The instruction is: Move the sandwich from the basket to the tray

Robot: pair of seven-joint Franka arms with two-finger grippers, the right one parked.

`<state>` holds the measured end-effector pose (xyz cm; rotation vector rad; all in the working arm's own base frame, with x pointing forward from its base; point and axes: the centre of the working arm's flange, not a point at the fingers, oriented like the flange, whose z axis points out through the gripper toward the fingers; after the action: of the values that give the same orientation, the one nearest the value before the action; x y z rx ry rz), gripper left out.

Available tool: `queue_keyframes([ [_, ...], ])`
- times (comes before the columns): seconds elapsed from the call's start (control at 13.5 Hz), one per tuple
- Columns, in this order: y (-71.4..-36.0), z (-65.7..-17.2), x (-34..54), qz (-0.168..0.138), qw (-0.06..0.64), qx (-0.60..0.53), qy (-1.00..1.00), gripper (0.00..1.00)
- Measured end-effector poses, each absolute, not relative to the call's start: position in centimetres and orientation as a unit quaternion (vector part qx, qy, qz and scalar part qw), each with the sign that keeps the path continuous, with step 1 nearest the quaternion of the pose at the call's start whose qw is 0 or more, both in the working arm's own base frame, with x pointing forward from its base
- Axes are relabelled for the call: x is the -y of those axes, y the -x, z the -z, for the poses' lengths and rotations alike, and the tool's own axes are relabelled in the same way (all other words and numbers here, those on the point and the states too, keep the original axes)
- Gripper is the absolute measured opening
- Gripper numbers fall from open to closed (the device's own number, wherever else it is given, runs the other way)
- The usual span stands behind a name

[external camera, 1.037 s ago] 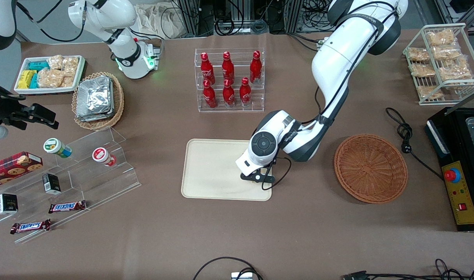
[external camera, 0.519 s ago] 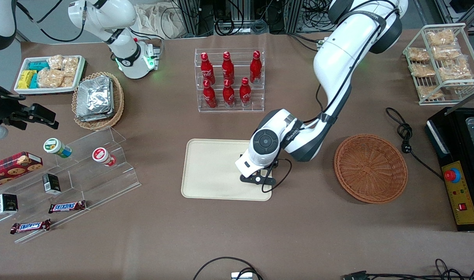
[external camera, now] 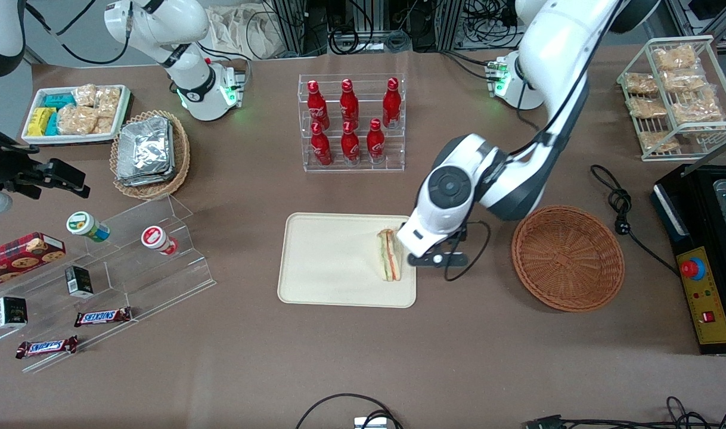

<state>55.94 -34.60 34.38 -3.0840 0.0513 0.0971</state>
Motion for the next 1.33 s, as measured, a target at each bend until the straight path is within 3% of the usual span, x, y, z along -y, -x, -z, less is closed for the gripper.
queue_keyframes([
  [0.3,-54.6,-39.9,26.4,-0.045,0.032,-0.01,0.998,1.0],
  [0.81,-59.7,-49.9,9.5,-0.058,0.033,0.118,0.991,1.0],
  [1.19,-59.7,-49.3,4.8,-0.08,0.016,0.124,0.989,1.0],
  [1.33,-58.8,-48.7,5.6,-0.072,0.014,0.119,0.99,1.0],
])
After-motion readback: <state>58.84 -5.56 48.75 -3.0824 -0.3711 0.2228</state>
